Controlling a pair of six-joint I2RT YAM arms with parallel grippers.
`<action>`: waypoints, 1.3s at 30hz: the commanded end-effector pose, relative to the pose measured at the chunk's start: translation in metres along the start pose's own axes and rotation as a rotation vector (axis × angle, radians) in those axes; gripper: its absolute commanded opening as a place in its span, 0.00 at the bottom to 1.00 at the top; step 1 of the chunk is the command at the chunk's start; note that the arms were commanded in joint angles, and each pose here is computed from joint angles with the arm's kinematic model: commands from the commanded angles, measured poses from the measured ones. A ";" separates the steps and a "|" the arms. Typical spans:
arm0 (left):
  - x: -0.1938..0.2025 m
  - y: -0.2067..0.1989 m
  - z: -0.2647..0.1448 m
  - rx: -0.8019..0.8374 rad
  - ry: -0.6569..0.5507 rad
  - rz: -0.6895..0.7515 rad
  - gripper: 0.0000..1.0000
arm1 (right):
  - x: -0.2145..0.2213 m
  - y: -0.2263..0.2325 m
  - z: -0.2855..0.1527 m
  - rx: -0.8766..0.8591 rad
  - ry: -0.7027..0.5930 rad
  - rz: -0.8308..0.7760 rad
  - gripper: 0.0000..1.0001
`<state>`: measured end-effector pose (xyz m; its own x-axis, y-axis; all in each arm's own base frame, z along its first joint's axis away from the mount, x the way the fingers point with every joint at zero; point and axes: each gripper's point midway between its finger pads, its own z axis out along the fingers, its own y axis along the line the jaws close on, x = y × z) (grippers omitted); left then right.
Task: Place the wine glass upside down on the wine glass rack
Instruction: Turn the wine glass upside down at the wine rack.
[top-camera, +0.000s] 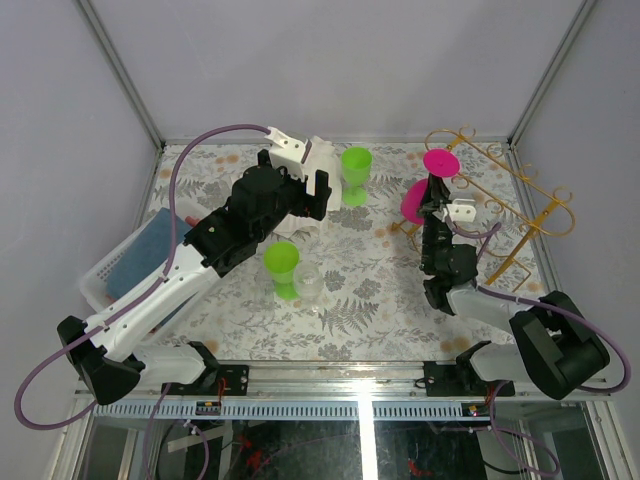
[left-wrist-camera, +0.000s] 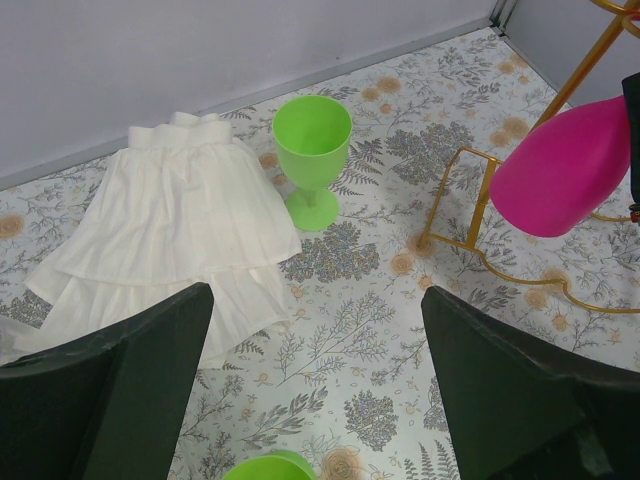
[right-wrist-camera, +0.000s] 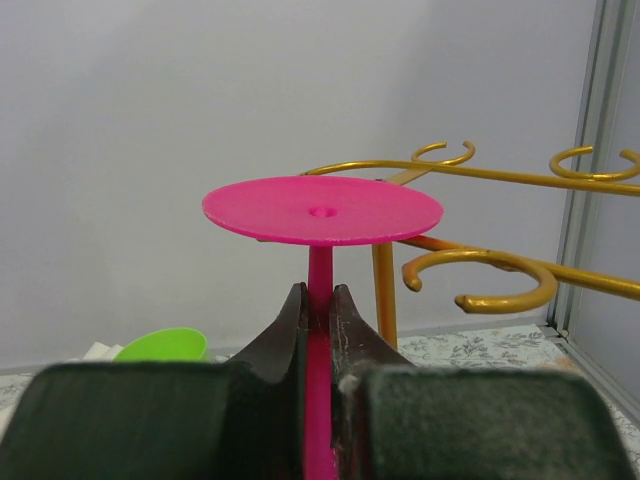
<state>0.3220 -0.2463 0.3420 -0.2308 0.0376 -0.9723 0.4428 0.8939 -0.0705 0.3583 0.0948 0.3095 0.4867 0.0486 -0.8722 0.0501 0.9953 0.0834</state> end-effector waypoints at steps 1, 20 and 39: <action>-0.019 0.004 -0.002 -0.013 -0.075 -0.018 0.86 | -0.035 -0.009 0.009 0.059 -0.125 0.078 0.00; -0.019 0.004 -0.003 -0.013 -0.075 -0.018 0.86 | -0.056 0.030 0.011 -0.167 -0.192 0.071 0.00; -0.020 0.005 -0.004 -0.017 -0.079 -0.018 0.86 | -0.036 -0.001 0.020 0.046 -0.108 0.084 0.00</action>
<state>0.3221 -0.2462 0.3420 -0.2307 0.0376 -0.9723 0.4425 0.8940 -0.0704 0.3624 0.1076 0.3272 0.5226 0.0702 -0.8497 -0.0051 0.9968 0.0792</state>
